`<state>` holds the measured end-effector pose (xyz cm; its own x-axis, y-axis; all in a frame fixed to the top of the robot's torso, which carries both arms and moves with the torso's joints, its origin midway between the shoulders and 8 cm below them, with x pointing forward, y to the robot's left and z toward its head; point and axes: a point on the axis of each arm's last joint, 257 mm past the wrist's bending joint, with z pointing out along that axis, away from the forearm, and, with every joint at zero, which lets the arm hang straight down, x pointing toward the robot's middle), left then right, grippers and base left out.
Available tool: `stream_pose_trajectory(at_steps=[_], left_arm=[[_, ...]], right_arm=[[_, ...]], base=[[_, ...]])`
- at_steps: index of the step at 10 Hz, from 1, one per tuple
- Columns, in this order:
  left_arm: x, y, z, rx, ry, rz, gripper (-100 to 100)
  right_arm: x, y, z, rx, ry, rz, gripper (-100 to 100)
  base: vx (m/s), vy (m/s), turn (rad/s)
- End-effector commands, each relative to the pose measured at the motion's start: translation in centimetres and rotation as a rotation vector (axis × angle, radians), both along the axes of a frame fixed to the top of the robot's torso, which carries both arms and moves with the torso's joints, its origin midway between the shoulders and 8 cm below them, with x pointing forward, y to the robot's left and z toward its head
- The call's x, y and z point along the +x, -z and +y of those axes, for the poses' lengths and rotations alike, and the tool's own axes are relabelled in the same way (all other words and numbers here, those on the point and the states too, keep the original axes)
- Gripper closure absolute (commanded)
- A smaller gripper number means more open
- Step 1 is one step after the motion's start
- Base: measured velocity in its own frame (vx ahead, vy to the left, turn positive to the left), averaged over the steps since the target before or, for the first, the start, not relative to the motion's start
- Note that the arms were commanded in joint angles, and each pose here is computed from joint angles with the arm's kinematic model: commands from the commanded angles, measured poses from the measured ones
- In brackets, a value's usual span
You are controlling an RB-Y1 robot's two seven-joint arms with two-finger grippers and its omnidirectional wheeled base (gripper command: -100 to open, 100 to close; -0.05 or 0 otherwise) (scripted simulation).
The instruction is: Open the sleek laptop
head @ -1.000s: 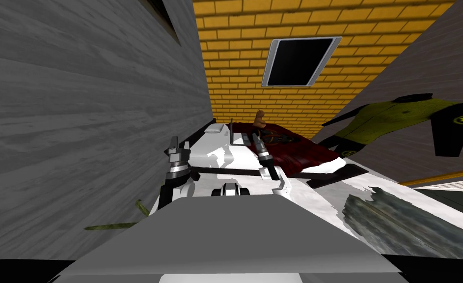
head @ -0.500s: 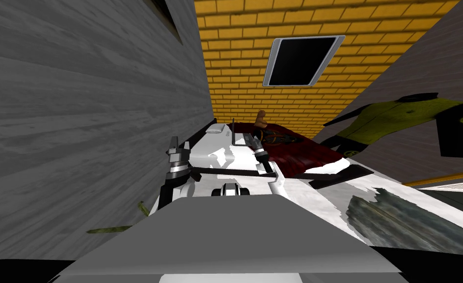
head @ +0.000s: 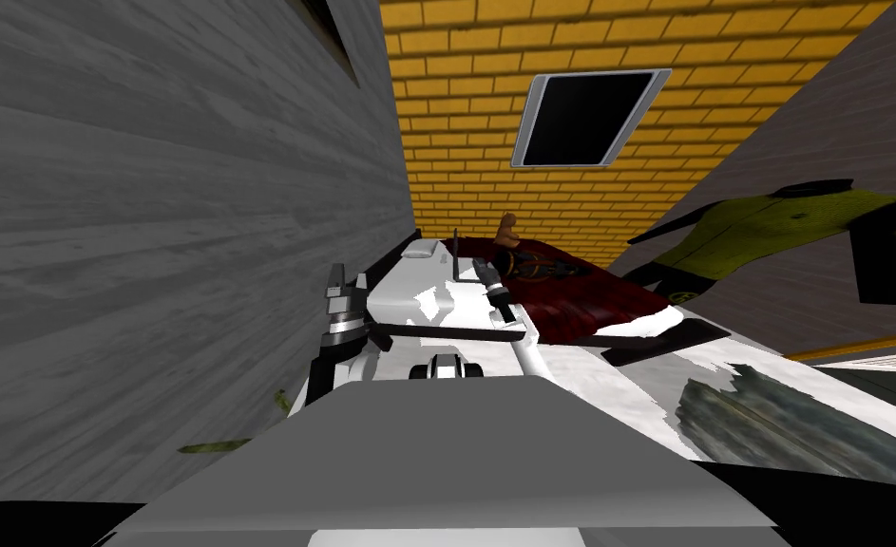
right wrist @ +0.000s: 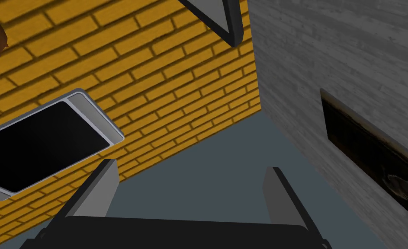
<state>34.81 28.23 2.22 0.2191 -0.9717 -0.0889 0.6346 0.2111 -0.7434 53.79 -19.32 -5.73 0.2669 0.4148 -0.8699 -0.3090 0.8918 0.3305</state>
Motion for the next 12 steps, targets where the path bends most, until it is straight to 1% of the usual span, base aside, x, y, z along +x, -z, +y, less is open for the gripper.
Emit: stream_pose_trajectory(at_steps=[1,2,3,5,7,8,11,12], left_arm=[[0.0,0.0,0.0,0.000,0.000,0.000,0],[0.0,0.0,0.0,0.000,0.000,0.000,0],[0.0,0.0,0.0,0.000,0.000,0.000,0],[0.0,0.0,0.0,0.000,0.000,0.000,0],[0.0,0.0,0.0,0.000,0.000,0.000,0],[0.0,0.0,0.0,0.000,0.000,0.000,0],[0.0,0.0,0.0,0.000,0.000,0.000,0],[0.0,0.0,0.0,0.000,0.000,0.000,0]], right_arm=[[1.8,0.9,0.4,-0.094,0.042,0.031,-100],[2.9,1.6,0.5,-0.150,0.067,0.050,-100],[3.0,1.5,0.5,-0.151,0.067,0.051,-100],[5.2,2.7,0.8,-0.264,0.114,0.087,-100],[7.2,3.4,1.0,-0.374,0.160,0.113,-100],[7.3,4.1,0.9,-0.378,0.160,0.128,-100],[9.9,5.2,0.8,-0.543,0.226,0.170,-100],[10.1,5.5,0.7,-0.546,0.226,0.178,-100]], base=[[0.014,0.055,0.001],[0.014,0.071,0.001],[0.015,0.062,0.001],[0.013,0.070,0.002],[0.023,0.087,0.003],[0.026,0.088,0.000],[0.015,0.069,0.000],[0.018,0.034,-0.002]])
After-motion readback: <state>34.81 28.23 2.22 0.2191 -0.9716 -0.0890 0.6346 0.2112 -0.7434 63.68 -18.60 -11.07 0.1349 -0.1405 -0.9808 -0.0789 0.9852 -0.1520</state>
